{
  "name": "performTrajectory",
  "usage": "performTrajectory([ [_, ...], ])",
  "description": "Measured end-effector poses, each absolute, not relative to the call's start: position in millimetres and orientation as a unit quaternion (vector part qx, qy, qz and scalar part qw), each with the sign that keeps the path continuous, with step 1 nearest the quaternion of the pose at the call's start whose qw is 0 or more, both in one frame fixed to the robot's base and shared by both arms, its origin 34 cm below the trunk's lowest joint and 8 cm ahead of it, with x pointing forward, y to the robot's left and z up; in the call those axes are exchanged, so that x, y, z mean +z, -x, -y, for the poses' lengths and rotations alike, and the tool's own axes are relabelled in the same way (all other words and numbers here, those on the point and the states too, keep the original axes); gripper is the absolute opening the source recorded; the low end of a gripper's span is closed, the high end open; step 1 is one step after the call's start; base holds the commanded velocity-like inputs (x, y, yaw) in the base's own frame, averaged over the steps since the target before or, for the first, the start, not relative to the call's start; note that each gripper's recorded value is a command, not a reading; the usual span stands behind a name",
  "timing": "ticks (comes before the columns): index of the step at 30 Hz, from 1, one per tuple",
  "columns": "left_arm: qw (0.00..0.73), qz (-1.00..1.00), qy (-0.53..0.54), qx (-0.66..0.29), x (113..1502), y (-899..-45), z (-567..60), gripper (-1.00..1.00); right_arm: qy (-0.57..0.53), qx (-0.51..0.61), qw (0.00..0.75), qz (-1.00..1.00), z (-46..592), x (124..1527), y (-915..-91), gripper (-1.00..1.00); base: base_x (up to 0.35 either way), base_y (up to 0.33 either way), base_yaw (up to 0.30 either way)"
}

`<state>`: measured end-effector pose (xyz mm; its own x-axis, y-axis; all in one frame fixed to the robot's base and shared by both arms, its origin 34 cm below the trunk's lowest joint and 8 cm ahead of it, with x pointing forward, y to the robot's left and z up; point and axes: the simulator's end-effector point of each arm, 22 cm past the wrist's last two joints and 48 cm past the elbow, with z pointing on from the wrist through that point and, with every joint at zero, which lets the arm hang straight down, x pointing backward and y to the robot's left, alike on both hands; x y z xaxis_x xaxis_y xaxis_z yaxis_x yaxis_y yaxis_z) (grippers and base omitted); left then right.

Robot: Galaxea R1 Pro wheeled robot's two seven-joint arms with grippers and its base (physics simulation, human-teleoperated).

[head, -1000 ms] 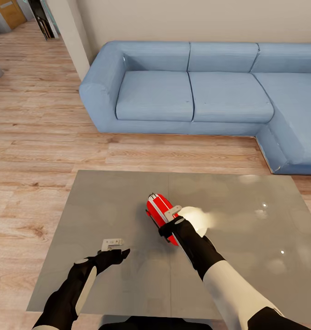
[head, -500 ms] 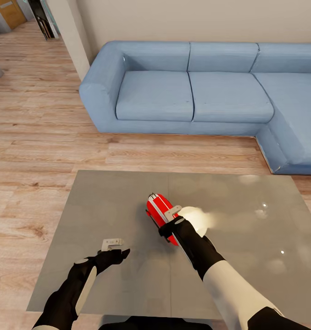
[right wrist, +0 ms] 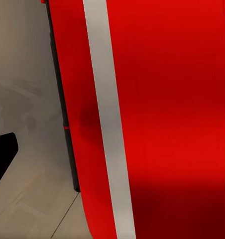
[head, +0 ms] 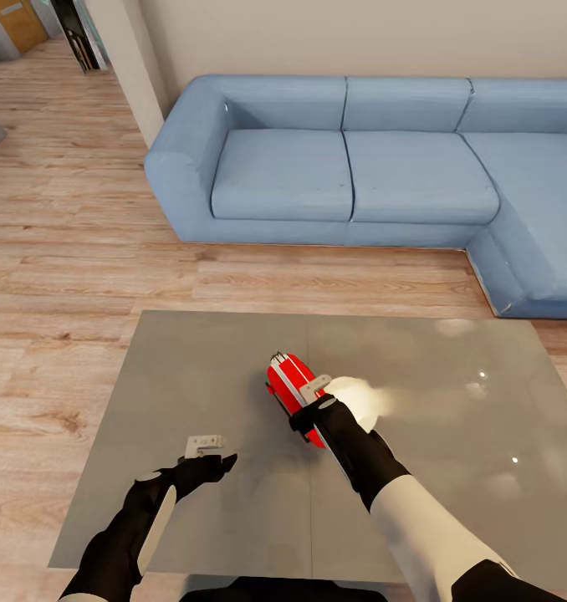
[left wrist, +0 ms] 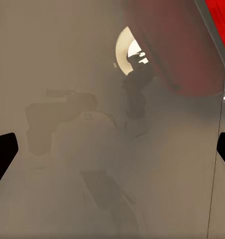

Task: Turn on the radio receiver that's on the table in the living room.

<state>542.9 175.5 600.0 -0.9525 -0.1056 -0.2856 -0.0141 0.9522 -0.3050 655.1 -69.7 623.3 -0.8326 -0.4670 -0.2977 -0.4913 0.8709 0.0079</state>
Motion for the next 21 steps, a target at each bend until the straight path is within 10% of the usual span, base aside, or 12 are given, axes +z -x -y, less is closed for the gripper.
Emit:
performTrajectory([
  [19,0.150,-0.976,0.031,-0.152,599.7,-542.4,-175.5,1.00,0.251,0.042,0.145,-0.956,69.8,623.2,-655.0,1.00,0.000,0.000,0.000],
  [20,0.150,-0.976,0.031,-0.151,599.7,-542.4,-175.5,1.00,0.251,0.042,0.145,-0.956,69.8,623.2,-655.0,-1.00,0.000,0.000,0.000],
  [21,0.151,-0.976,0.031,-0.151,599.8,-542.6,-175.5,1.00,0.251,0.042,0.145,-0.956,69.8,623.2,-655.0,-1.00,0.000,0.000,0.000],
])
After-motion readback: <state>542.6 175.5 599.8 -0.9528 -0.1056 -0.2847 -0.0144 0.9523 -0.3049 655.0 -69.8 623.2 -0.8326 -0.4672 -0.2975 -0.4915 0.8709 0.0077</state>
